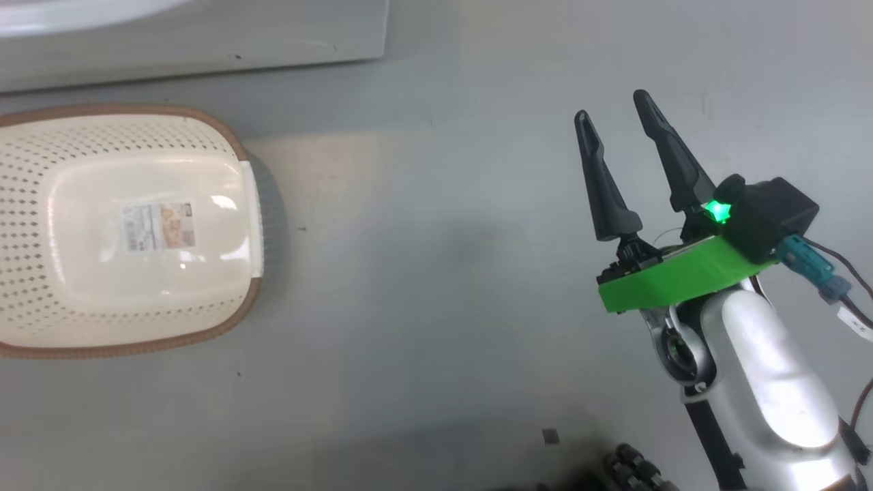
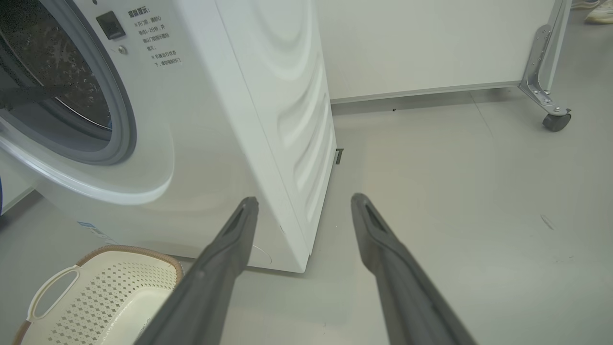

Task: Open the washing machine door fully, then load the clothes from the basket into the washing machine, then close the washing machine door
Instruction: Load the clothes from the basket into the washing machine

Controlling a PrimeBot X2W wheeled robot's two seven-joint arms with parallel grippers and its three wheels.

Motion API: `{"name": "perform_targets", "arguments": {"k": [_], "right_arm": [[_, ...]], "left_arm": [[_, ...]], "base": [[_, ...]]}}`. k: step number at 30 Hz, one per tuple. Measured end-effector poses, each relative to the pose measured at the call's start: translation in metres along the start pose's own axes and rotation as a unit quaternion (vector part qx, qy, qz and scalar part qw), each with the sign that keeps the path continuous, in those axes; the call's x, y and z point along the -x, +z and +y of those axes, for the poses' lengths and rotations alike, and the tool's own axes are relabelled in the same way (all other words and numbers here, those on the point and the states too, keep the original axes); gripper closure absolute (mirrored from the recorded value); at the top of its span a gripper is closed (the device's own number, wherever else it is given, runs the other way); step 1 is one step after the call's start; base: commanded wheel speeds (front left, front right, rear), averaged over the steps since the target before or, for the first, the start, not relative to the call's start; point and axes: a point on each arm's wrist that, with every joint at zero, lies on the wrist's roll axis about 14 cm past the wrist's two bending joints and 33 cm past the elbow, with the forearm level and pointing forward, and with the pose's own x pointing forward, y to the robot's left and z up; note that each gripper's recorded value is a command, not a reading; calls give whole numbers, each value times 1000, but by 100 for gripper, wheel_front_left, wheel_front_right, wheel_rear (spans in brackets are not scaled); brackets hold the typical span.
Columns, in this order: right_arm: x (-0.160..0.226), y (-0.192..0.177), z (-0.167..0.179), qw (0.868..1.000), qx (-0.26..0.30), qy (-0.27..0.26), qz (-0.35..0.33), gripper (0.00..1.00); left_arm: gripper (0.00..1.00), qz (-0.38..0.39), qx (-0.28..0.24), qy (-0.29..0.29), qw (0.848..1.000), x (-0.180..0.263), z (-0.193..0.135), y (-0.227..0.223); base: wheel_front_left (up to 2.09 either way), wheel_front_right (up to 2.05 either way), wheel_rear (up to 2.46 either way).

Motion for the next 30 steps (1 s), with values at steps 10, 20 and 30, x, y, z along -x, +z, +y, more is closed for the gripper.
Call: {"name": "perform_targets", "arguments": {"k": [10, 20, 30], "right_arm": [[28, 40, 26, 999, 11, 15, -31, 0], [61, 75, 60, 997, 17, 43, -67, 0], [91, 97, 88, 992, 27, 72, -95, 0]], "left_arm": [[0, -7, 27, -11, 1000, 97, -27, 22], [0, -62, 61, 38, 995, 197, -41, 46], [0, -105, 107, 114, 982, 294, -51, 29]], "base": [[0, 0, 0], [0, 0, 0], [0, 0, 0]]}}
